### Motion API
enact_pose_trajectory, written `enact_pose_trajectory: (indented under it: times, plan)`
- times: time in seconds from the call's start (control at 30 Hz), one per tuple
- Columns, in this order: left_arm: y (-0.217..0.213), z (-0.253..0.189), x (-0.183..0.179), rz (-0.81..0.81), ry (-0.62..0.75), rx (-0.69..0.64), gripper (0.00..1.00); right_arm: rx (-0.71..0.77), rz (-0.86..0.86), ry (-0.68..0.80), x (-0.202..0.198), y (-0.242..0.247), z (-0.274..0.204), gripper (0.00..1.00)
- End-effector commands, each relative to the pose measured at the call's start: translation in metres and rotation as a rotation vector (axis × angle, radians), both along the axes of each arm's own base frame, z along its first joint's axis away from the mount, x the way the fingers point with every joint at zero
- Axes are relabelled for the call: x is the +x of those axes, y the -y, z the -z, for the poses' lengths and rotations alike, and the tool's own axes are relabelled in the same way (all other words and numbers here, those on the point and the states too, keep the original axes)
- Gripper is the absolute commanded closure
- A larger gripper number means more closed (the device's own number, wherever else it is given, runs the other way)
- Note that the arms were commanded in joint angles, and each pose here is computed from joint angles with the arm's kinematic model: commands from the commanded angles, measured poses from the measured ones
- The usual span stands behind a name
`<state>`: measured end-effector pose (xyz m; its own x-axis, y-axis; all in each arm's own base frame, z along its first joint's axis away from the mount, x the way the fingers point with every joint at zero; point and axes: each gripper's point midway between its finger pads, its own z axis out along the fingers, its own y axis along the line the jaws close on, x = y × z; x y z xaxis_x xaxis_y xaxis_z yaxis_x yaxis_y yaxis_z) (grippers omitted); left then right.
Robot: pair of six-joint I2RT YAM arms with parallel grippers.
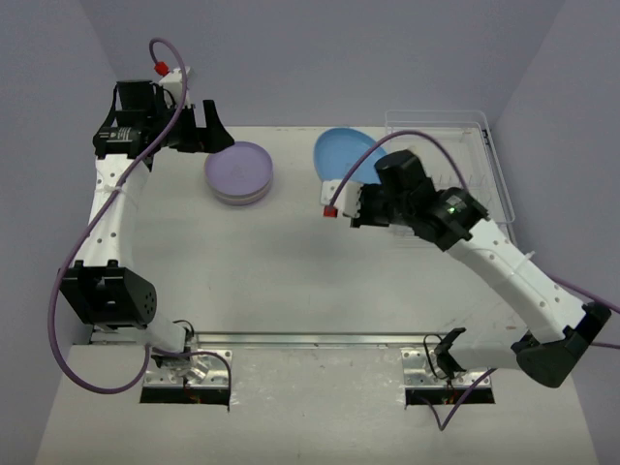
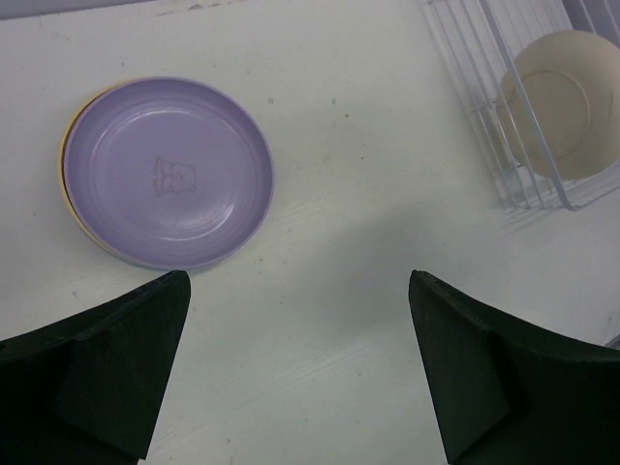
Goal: Unload the plates from the dish rack
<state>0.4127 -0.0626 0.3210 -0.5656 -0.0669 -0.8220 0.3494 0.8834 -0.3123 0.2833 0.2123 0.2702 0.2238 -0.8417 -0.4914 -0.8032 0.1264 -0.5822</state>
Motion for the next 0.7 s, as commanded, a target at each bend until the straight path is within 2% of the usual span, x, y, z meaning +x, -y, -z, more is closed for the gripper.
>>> enact_pose_trajectory:
  times: [0.0, 0.1, 0.43, 0.6, 0.67]
  plan:
    - [0.041, 0.001, -0.018, 0.136, 0.034, 0.123, 0.09, -0.295, -0.027, 0.359, 0.026, -0.015, 0.009, 1.00]
    - [0.063, 0.020, -0.027, 0.186, -0.002, 0.176, 0.11, -0.386, -0.093, 0.431, 0.024, -0.036, 0.029, 1.00]
    - [0.091, 0.066, -0.035, 0.259, -0.104, 0.238, 0.22, -0.427, -0.169, 0.505, 0.017, -0.087, 0.039, 1.00]
    - [0.095, 0.082, -0.031, 0.258, -0.141, 0.249, 0.43, -0.427, -0.179, 0.534, 0.016, -0.095, 0.037, 1.00]
    - [0.094, 0.084, -0.027, 0.233, -0.144, 0.246, 0.54, -0.432, -0.180, 0.533, 0.015, -0.093, 0.039, 1.00]
